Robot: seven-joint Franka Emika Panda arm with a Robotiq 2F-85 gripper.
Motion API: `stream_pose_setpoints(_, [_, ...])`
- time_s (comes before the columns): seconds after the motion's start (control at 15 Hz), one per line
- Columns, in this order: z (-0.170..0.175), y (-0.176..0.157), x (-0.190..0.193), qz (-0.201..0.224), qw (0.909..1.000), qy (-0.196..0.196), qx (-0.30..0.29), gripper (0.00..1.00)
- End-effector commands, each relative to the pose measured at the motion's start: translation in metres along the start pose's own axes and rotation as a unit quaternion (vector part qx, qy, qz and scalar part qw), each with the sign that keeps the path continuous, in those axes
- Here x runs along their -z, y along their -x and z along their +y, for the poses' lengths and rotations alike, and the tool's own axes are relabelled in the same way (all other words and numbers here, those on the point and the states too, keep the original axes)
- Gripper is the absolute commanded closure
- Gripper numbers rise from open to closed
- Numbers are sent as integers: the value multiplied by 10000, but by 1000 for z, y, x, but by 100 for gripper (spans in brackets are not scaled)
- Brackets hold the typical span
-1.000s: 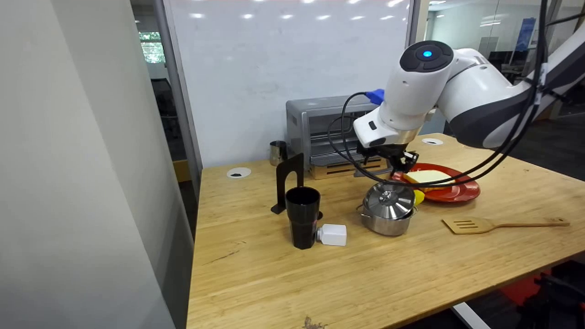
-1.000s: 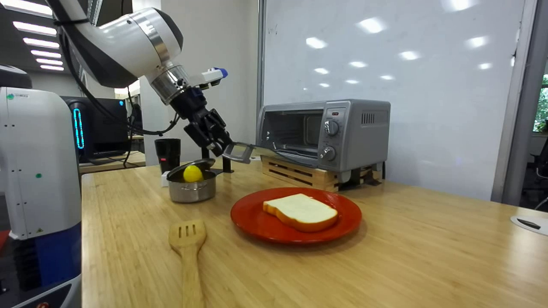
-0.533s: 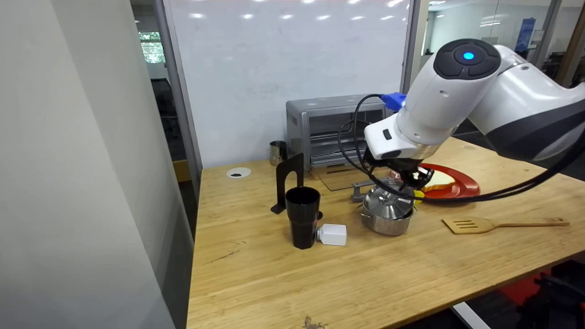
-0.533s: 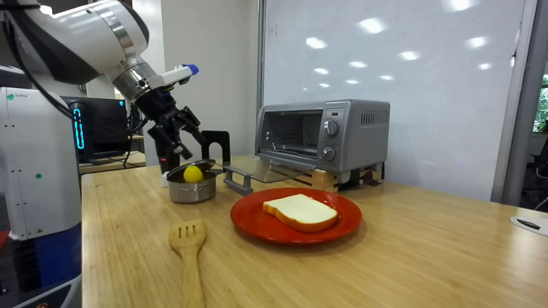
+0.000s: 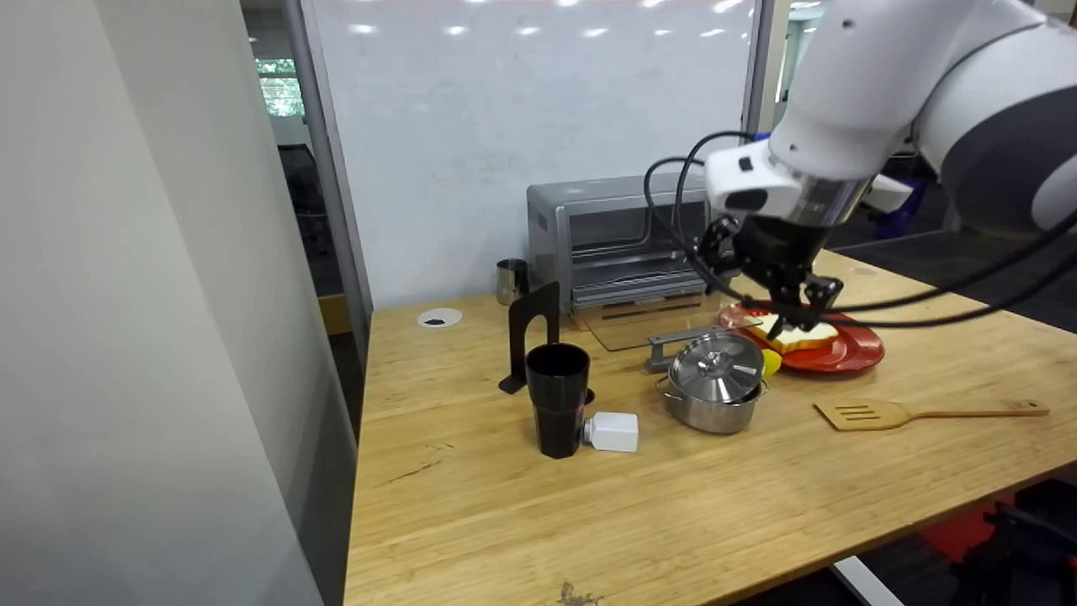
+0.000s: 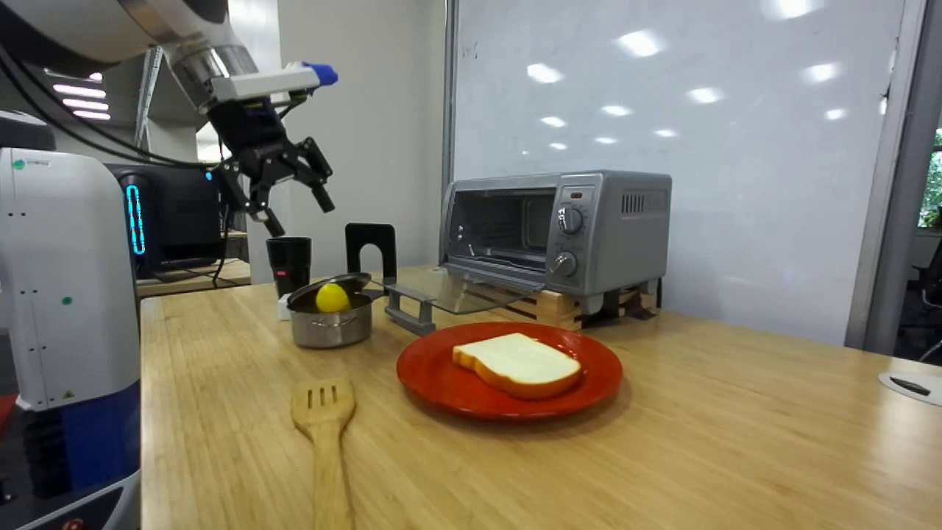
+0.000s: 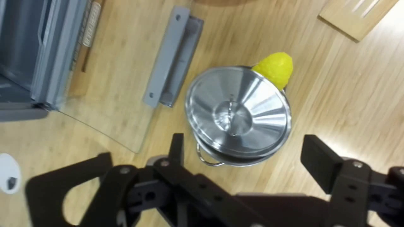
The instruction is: Open the oven door
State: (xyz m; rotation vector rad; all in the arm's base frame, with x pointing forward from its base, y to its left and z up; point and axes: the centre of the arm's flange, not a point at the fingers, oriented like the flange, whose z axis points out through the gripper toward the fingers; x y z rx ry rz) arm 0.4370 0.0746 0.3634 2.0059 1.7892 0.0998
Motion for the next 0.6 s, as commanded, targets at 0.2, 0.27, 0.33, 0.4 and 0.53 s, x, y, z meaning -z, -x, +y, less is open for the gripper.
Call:
stream_pose_setpoints(0.2, [67, 152, 74, -232, 9798, 614, -1888, 1])
stream_pose_setpoints(0.27, [72, 177, 75, -272, 9728, 672, -2200, 0])
stream_pose_setpoints(0.33, [79, 200, 78, -321, 9645, 741, -2513, 0])
stream_pose_setpoints(0.4, [84, 219, 78, -386, 9562, 703, -2815, 0])
stream_pose_setpoints(0.53, [68, 215, 85, -323, 9618, 790, -2601, 0])
